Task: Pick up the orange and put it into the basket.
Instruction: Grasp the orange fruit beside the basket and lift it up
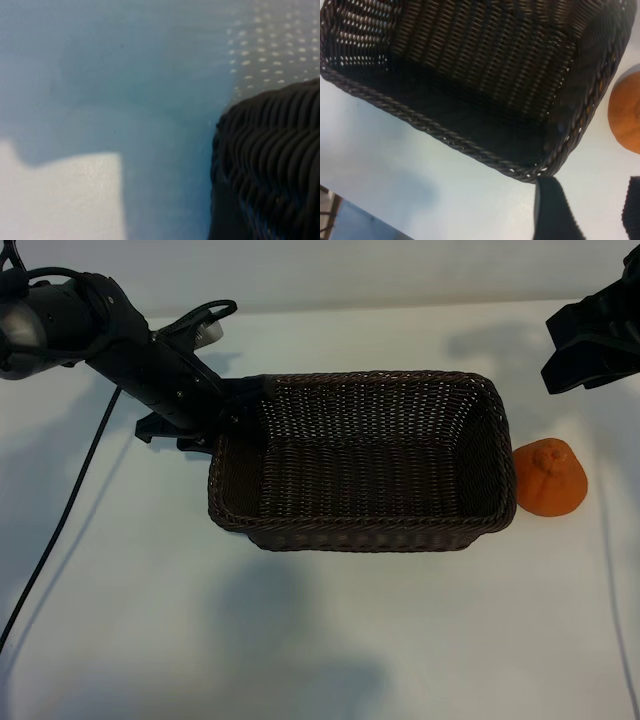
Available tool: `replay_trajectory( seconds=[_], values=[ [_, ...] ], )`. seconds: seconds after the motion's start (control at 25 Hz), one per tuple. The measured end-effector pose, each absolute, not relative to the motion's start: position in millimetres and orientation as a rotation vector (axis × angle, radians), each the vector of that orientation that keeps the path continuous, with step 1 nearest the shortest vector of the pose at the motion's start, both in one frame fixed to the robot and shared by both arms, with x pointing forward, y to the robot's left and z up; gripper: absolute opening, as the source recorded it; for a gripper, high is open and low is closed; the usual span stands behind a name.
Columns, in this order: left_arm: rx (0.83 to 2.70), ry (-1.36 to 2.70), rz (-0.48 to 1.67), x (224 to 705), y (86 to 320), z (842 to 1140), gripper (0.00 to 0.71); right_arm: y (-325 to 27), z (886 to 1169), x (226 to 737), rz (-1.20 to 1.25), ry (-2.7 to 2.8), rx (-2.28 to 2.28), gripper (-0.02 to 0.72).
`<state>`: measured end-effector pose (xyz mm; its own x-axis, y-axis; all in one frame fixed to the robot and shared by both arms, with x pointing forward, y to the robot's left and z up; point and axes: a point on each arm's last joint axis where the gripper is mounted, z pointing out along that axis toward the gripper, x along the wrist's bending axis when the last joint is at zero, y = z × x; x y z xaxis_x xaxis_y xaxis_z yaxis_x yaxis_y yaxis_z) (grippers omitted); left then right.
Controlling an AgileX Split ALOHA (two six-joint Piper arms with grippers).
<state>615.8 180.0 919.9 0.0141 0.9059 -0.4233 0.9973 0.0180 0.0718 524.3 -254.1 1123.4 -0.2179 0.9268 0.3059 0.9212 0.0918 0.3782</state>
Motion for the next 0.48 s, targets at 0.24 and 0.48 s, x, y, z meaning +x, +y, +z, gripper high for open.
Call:
replay_trajectory(
  seconds=[0.24, 0.48],
  values=[
    [1.964, 1.955, -0.394, 613.1, 179.7, 919.9, 0.466, -254.1, 1123.4, 524.3, 0.786, 2.313, 1.958, 0.362],
    [1.974, 1.966, -0.44, 610.4, 183.3, 920.9, 0.467, -254.1, 1123.4, 524.3, 0.786, 2.313, 1.958, 0.362]
  ],
)
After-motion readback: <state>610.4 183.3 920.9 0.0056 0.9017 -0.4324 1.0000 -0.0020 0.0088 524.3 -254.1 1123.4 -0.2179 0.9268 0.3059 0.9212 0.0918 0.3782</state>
